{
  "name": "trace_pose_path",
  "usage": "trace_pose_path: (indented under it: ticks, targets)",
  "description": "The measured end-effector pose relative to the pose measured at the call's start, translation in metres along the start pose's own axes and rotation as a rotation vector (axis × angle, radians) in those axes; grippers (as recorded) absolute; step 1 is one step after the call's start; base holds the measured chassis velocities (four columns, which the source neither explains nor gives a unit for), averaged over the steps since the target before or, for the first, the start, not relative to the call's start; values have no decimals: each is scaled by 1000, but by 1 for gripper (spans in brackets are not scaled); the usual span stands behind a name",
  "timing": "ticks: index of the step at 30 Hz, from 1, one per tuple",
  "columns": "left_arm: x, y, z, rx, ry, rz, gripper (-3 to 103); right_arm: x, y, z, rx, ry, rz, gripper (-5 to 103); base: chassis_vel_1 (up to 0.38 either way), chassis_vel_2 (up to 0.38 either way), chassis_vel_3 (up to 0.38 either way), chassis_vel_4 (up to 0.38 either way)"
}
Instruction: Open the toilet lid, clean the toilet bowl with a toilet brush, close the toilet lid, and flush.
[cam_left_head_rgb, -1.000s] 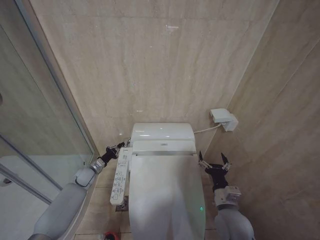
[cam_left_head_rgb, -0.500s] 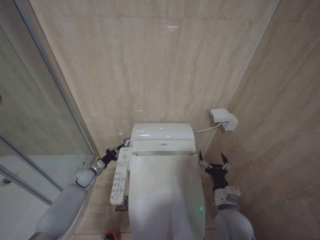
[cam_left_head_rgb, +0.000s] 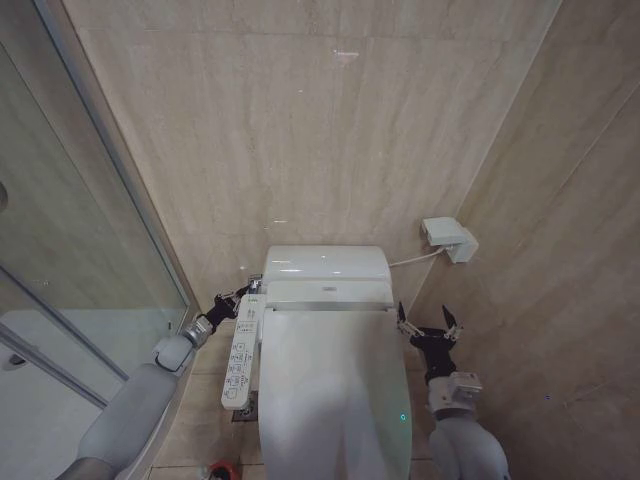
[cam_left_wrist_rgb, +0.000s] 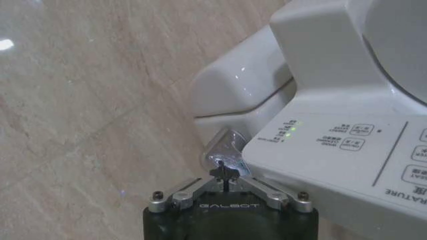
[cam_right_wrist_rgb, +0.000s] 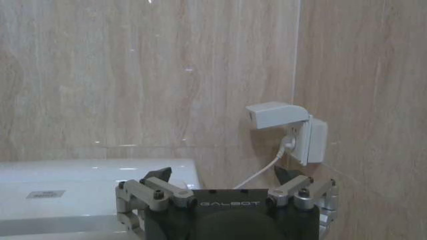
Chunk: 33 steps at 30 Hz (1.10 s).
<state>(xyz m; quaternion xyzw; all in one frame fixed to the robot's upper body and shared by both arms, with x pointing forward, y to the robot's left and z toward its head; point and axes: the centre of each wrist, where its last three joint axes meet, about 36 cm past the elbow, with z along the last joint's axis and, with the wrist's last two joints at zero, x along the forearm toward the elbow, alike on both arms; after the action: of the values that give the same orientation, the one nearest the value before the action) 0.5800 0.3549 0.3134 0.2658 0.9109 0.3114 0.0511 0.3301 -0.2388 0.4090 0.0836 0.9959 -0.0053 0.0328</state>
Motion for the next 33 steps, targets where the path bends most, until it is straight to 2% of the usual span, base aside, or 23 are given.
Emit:
trace_pose_path:
  ticks: [33]
  targets:
    - [-8, -2, -1, 8, -5, 4, 0, 0, 0, 0, 0, 0, 0, 100, 0, 0, 0, 0]
